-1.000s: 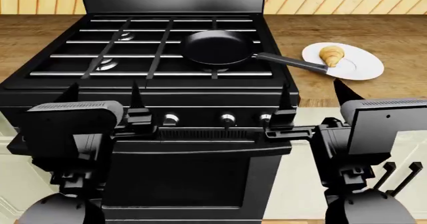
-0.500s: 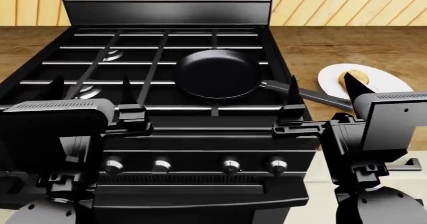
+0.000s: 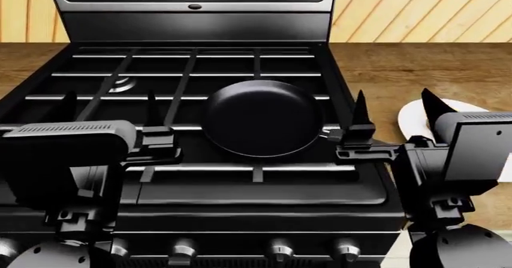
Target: Pick the croissant and place it on the pan. Then turn on the stove to warm the croissant.
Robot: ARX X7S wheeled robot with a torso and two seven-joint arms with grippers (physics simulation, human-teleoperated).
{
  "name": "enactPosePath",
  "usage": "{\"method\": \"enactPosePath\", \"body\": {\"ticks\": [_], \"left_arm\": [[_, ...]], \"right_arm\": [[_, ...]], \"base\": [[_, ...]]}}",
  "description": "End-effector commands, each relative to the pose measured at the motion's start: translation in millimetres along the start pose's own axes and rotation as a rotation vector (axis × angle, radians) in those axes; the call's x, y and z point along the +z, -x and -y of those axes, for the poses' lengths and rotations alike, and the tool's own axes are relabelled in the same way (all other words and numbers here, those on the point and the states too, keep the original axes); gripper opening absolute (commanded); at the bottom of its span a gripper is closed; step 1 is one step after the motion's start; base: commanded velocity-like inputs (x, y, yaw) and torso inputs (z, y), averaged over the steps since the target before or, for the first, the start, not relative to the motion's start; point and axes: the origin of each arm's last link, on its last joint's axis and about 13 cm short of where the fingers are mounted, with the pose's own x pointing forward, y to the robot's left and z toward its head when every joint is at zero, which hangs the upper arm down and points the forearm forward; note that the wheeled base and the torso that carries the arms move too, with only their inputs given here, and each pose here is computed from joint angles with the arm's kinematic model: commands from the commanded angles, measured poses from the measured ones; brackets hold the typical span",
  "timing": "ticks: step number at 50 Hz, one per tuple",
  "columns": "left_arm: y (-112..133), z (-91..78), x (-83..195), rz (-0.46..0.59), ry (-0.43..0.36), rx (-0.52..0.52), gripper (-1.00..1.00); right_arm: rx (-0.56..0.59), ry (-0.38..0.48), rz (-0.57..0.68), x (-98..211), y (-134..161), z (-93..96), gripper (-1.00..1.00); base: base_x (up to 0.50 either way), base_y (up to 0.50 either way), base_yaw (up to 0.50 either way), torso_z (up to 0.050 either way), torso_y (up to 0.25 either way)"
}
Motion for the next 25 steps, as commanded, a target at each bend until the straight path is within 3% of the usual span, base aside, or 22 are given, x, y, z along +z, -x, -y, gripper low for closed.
{"method": "enactPosePath", "body": {"ticks": [1, 11, 13, 21, 25], "left_arm": [[0.5, 0.7, 0.4, -0.003, 0.004, -0.007, 1.00], [-0.8, 0.3, 4.2, 0.009, 0.017, -0.009, 1.00], [-0.6, 0.6, 2.5, 0.006, 0.020, -0.011, 1.00], [0.8, -0.3, 1.2, 0.003, 0.026, -0.009, 1.00], [1.1, -0.7, 0.1, 0.001, 0.030, -0.008, 1.00]], "right_arm": [[-0.100, 0.013, -0.077, 0.4, -5.6, 23.3, 1.00], [-0.223, 0.192, -0.191, 28.5, -15.6, 80.4, 1.00], [-0.235, 0.262, -0.192, 40.5, -20.0, 90.7, 1.00], [-0.203, 0.364, -0.256, 48.9, -34.7, 107.2, 1.00], [-0.193, 0.335, -0.298, 45.1, -40.7, 114.4, 1.00]], "base": [[0.00, 0.00, 0.00, 0.000, 0.000], [0.00, 0.00, 0.00, 0.000, 0.000], [0.00, 0.00, 0.00, 0.000, 0.000], [0.00, 0.00, 0.00, 0.000, 0.000], [0.00, 0.00, 0.00, 0.000, 0.000]]}}
